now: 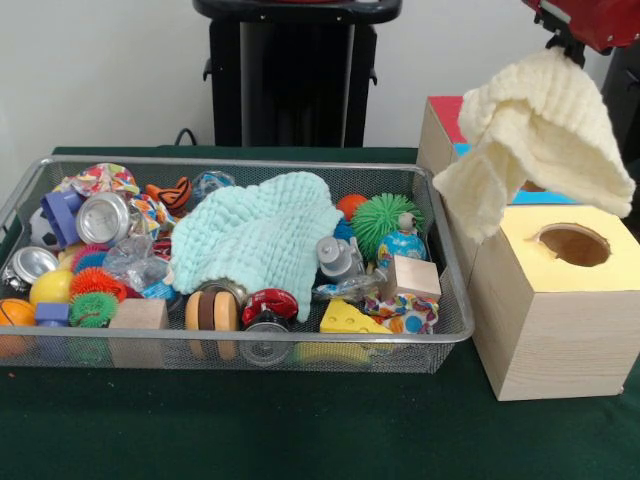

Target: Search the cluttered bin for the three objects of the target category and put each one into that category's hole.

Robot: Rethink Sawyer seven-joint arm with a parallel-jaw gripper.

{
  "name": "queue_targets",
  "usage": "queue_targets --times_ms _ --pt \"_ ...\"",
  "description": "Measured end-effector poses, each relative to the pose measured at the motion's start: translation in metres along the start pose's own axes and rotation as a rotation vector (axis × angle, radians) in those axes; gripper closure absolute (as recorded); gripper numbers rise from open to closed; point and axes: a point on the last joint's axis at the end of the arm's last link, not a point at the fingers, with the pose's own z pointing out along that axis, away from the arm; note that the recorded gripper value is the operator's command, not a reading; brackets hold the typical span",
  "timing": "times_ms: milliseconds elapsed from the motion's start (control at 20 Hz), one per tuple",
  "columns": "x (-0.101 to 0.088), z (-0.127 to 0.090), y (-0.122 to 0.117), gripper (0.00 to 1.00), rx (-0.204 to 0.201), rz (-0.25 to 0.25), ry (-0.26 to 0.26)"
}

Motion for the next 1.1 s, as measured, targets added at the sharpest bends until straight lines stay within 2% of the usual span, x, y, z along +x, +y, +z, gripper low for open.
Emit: queue_targets --times_ms 300,550,700,900,1100 --pt "0.011 0.015 0.007 1.0 -0.024 -0.023 -0.03" --pt "0.015 0.032 0.011 1.0 -0.028 -0.033 -0.046" --pt "0.015 0.045 0.012 1.0 -0.018 -0.036 -0.05" --pt "0.017 0.069 0.011 1.0 0.015 -0.043 -0.047" --pt "0.019 0.084 0.009 1.0 0.036 -0.046 -0.043"
